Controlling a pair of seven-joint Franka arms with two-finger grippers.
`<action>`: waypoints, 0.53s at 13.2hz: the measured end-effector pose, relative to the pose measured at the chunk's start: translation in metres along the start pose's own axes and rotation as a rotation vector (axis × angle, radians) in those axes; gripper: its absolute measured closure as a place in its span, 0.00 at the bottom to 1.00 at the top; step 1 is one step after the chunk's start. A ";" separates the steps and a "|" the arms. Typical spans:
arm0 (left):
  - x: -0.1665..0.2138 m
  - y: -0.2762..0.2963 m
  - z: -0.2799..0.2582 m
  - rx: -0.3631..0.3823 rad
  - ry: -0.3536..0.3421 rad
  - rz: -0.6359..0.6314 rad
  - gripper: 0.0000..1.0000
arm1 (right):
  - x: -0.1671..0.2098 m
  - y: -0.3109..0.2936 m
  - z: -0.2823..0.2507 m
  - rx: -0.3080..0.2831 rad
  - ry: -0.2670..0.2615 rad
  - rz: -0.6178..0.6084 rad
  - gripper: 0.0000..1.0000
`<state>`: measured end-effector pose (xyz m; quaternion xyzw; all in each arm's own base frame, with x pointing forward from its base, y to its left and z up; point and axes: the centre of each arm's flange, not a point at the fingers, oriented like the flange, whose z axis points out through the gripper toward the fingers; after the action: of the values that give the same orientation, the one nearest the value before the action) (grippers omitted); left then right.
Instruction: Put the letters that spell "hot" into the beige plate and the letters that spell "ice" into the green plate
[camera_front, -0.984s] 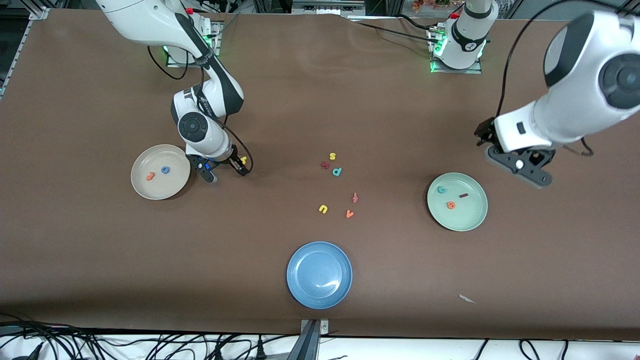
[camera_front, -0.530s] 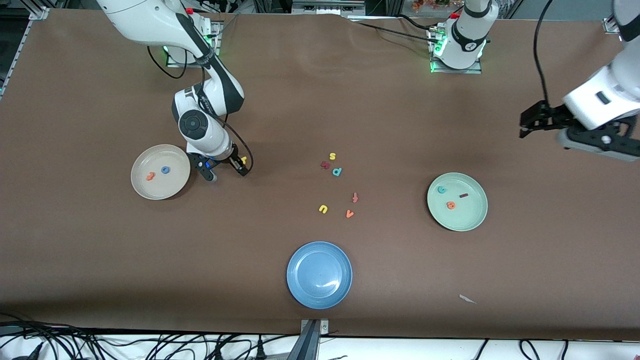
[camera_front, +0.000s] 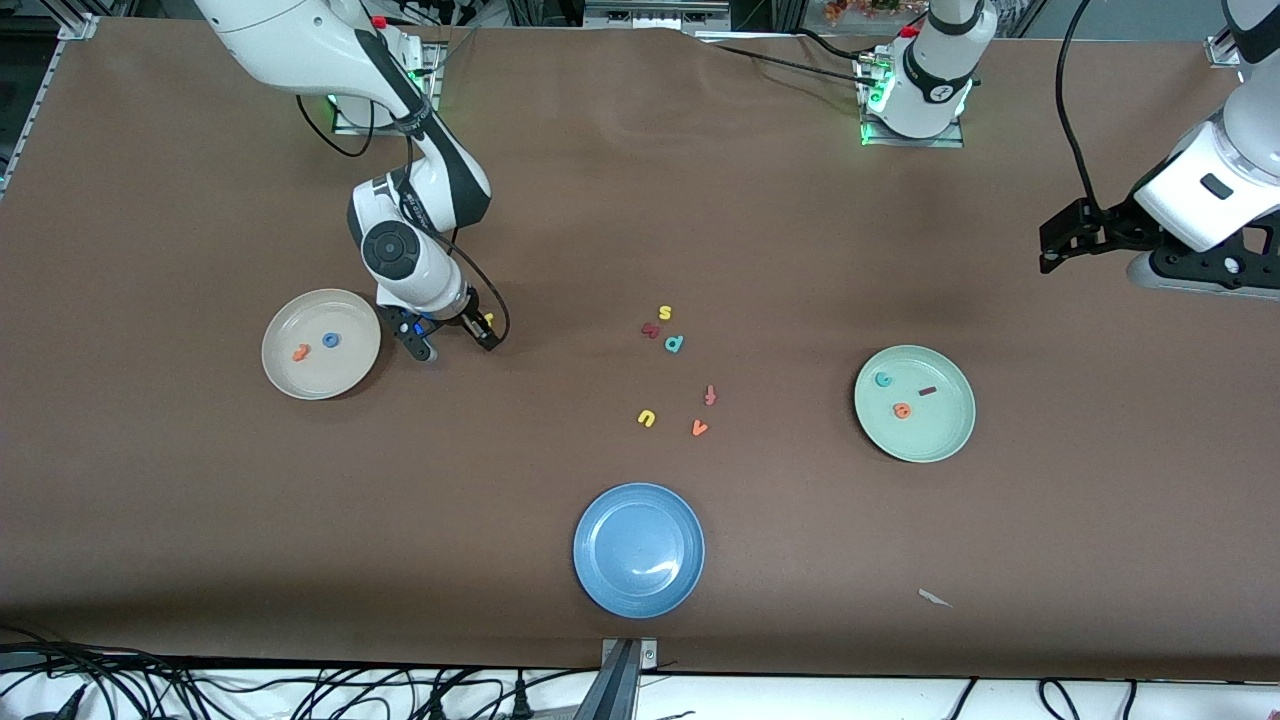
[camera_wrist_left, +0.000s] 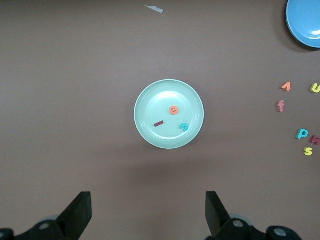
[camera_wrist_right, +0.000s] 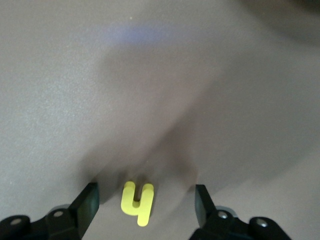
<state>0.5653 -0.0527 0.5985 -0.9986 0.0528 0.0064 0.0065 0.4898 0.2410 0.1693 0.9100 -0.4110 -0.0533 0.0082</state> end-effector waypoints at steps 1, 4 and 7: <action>0.000 0.003 0.000 0.000 0.001 0.002 0.00 | -0.001 0.000 0.000 0.001 -0.001 -0.002 0.16; 0.001 0.005 0.001 0.000 0.003 0.002 0.00 | -0.002 -0.002 -0.001 0.011 0.002 -0.004 0.29; 0.000 -0.012 0.001 0.002 0.006 -0.027 0.00 | -0.003 -0.003 -0.002 0.017 0.003 -0.005 0.43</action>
<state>0.5666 -0.0408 0.5981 -0.9992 0.0394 0.0032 0.0073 0.4903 0.2449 0.1713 0.9112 -0.4091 -0.0486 0.0011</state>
